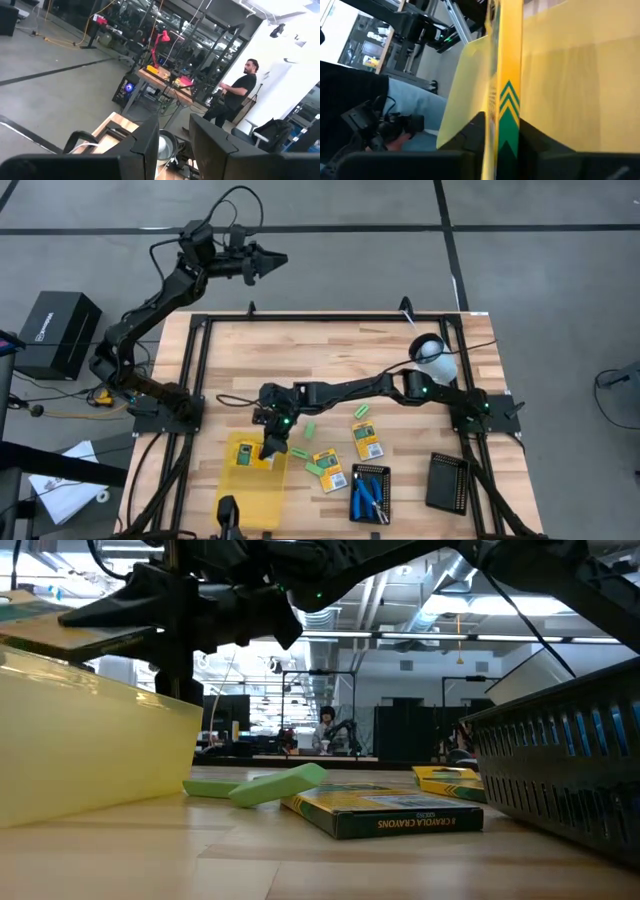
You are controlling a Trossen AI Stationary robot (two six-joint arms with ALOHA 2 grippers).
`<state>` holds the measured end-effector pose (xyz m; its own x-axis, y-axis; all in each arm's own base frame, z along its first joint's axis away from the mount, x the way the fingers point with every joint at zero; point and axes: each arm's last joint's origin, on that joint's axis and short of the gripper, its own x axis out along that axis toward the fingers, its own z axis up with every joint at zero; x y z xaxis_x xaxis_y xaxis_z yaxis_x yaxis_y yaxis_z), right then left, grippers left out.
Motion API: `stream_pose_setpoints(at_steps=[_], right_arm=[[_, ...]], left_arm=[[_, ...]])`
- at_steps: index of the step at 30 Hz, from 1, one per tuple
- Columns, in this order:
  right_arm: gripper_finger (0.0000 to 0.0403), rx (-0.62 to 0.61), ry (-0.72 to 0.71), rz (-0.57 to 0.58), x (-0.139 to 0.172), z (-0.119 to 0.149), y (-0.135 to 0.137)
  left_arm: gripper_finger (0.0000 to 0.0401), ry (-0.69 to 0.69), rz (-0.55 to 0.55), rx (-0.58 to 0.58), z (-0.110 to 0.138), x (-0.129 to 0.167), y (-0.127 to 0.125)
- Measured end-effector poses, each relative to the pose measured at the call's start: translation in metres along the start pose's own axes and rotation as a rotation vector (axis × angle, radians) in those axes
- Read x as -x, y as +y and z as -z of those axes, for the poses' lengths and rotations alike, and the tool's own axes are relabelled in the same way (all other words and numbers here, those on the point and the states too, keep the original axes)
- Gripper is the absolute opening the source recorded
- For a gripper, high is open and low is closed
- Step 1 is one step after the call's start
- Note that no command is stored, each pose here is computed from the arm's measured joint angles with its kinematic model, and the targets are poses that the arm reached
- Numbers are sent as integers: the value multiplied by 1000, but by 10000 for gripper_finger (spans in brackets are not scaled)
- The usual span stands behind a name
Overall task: Pick & Place School Supplies
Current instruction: Put the yellow crayon box into the yellow bin
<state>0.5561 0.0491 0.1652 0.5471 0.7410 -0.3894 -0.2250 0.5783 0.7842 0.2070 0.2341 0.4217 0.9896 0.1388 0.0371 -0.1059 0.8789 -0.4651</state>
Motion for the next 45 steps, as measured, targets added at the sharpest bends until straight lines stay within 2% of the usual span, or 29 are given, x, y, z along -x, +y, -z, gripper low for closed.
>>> stream_pose_setpoints(at_steps=[8, 16, 20, 25, 32, 36, 41, 45], right_arm=[[160, 5, 7, -26, 2, -1, 0], [213, 1, -34, -105, 13, -14, -3], [227, 5, -120, -158, 25, -29, -3], [229, 24, -231, -276, 52, -56, 7], [217, 52, -232, -300, 88, -82, 18], [206, -1, -137, -221, 103, -82, 7], [192, -89, 11, -73, 125, -59, -18], [180, -127, 142, 40, 152, -38, -20]], left_arm=[[102, -3, 2, 7, -1, 1, -1], [102, -2, 1, 8, 0, 0, -1], [102, -1, 1, 8, 0, 0, 0], [102, 13, -5, 23, 2, 0, 1], [102, 135, -26, 24, 17, -2, 4], [102, 167, -36, -2, 21, -1, 5], [102, 165, -44, -8, 20, 0, 7], [102, 175, -46, -6, 22, -1, 9]])
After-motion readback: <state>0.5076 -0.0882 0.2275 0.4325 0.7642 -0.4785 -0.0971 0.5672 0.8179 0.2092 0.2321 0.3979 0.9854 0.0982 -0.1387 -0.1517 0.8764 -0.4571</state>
